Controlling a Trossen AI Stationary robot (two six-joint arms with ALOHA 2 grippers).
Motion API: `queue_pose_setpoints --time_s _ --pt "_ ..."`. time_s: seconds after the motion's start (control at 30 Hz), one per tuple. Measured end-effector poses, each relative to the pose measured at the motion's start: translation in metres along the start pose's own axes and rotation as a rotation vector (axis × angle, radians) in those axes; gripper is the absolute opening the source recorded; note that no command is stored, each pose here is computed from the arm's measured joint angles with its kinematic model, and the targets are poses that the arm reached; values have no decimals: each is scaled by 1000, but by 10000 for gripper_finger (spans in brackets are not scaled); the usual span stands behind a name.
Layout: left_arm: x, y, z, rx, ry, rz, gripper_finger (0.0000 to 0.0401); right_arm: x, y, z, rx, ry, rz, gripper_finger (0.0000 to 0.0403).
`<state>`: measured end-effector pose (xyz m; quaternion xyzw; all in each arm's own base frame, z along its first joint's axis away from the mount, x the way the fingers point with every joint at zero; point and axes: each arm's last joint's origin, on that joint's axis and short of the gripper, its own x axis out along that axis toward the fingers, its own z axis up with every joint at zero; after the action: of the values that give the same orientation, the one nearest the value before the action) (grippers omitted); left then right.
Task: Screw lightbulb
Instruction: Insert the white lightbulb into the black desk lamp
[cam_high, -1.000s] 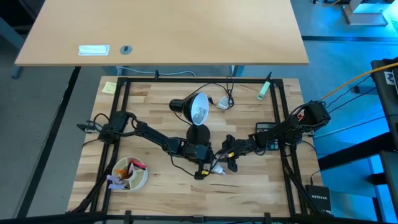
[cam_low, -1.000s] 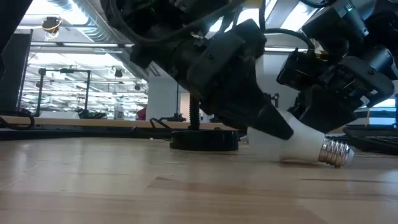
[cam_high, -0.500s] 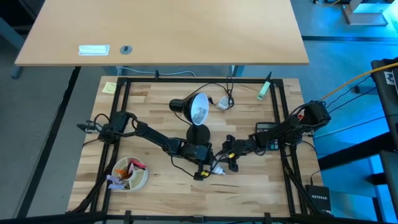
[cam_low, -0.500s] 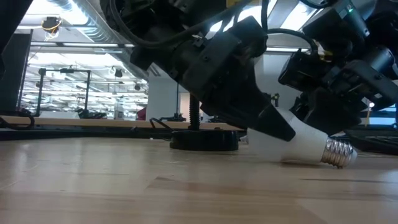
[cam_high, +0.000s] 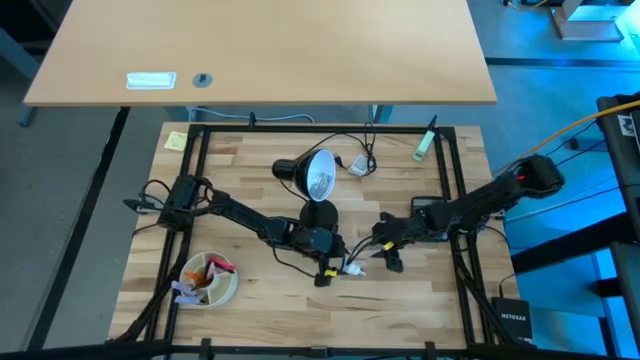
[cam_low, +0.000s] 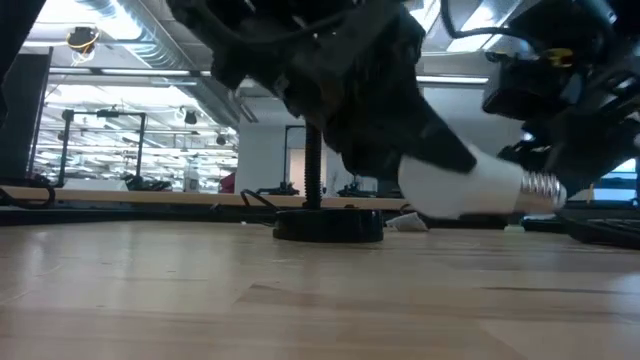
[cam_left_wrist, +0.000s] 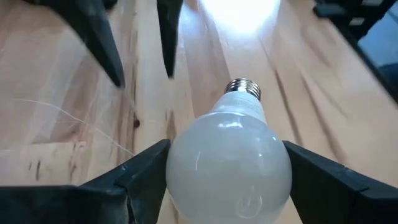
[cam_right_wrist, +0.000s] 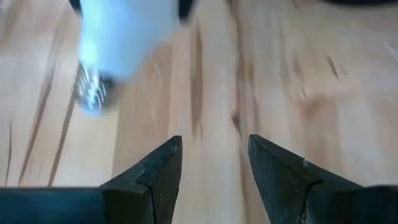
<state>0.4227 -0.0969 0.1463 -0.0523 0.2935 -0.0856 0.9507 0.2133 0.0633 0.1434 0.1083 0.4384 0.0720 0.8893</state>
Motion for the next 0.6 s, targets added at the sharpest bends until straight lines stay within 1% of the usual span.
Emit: queue_pose_setpoints --time_s 0.1,0.2,0.3,0.47,0.6 --pt "-9 -2 10 -44 -30 -6 266 -17 0 -4 0 27 -10 188" --pt "-18 -4 22 -78 -74 -13 265 -30 5 -8 -29 -30 6 188" --pt "-29 -6 33 -111 -115 -9 264 -35 16 -13 -83 -153 9 188" --pt "-43 -9 55 -158 -274 -33 264 -33 34 -24 -174 -437 -23 188" --pt "-43 -9 58 -188 -313 -36 263 -32 41 -26 -218 -545 -83 188"
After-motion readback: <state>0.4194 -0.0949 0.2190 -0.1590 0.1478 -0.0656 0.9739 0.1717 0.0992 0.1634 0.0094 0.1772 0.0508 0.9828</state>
